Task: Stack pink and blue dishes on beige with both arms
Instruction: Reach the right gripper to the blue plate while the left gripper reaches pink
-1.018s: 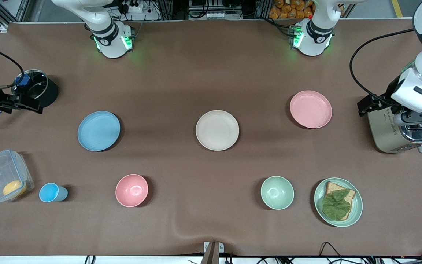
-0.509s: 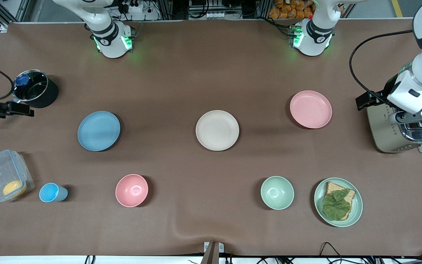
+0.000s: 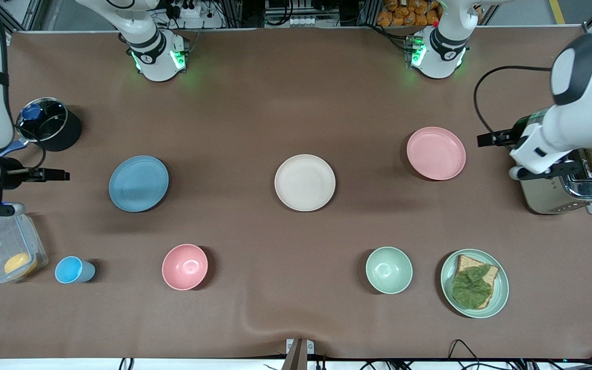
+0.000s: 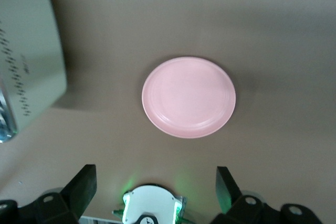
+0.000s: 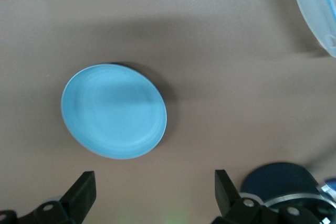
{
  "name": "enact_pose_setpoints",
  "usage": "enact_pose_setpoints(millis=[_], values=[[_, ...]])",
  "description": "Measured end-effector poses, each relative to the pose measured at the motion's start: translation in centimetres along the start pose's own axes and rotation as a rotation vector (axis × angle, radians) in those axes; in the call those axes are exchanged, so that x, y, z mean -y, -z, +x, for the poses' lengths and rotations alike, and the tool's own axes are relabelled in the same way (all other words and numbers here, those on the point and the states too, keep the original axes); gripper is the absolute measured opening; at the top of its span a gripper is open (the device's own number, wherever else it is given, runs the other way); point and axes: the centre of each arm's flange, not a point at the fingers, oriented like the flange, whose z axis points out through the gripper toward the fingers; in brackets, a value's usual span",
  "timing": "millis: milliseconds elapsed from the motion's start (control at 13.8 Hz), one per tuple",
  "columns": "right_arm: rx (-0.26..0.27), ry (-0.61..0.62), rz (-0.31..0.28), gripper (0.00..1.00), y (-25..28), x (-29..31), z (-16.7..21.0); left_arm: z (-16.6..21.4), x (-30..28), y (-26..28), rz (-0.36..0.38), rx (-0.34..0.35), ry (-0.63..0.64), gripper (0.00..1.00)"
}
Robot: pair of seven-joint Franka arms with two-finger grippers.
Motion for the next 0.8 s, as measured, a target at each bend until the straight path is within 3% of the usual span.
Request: enact_pose_setpoints(millis=[291, 800], values=[[-0.025, 0.006, 0.068, 1.0, -8.2, -2.1, -0.6, 0.7, -0.1, -7.9, 0.006, 0.054, -0.046, 1.0], [0.051, 0.014, 0.222, 1.0, -17.7, -3.1, -0.4, 1.4, 5.1, -18.8, -0.049, -0.02, -0.161, 1.0]])
